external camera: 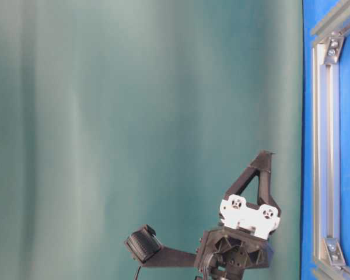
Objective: Insert the wire through the string loop located on the right side.
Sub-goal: 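Move the right gripper left, aiming the plug at the white zip-tie loop, then push the plug leftward through the zip-tie loop with the right gripper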
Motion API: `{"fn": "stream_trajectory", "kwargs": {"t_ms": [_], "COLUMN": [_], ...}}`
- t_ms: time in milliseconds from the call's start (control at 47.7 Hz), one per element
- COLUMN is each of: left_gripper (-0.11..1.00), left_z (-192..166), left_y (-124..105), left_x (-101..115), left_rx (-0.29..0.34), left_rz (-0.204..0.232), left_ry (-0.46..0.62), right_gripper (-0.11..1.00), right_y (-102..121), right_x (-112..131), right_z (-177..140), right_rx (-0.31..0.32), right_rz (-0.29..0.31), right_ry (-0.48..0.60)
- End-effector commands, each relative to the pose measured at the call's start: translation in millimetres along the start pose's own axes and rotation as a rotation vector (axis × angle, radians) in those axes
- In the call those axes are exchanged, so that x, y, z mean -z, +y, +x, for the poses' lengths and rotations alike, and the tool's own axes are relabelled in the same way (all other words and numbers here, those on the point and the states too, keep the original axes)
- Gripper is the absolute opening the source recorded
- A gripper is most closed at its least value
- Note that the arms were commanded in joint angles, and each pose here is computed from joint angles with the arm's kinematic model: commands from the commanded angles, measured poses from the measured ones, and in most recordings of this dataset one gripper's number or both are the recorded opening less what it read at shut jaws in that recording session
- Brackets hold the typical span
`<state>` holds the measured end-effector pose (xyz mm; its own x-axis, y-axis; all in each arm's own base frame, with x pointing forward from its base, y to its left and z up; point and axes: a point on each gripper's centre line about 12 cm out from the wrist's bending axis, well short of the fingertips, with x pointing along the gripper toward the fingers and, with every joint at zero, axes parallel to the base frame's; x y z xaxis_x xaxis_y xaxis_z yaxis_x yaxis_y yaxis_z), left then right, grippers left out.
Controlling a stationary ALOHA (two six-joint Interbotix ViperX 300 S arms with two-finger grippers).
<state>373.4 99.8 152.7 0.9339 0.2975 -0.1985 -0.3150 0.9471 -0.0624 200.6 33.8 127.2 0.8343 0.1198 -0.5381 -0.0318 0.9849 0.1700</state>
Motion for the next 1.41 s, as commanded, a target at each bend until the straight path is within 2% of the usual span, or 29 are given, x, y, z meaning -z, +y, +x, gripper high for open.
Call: {"fn": "stream_trajectory", "kwargs": {"t_ms": [0,1028,1384], "left_gripper": [0.00,0.00,0.00], "left_z": [0,-1,-1], "left_y": [-3,-5,-5], "left_x": [-18,-18,-17], "left_rx": [0.010,0.015,0.015], "left_rz": [-0.002,-0.001,-0.001], "left_ry": [-0.052,-0.051,-0.050], "right_gripper": [-0.04,-0.04,-0.04], "right_y": [2,3,5], "right_x": [-10,-16,-24], "right_z": [2,2,23], "right_rx": [-0.004,-0.008,0.001], "right_rz": [0.003,0.004,0.001], "right_ry": [-0.032,-0.064,-0.048]}}
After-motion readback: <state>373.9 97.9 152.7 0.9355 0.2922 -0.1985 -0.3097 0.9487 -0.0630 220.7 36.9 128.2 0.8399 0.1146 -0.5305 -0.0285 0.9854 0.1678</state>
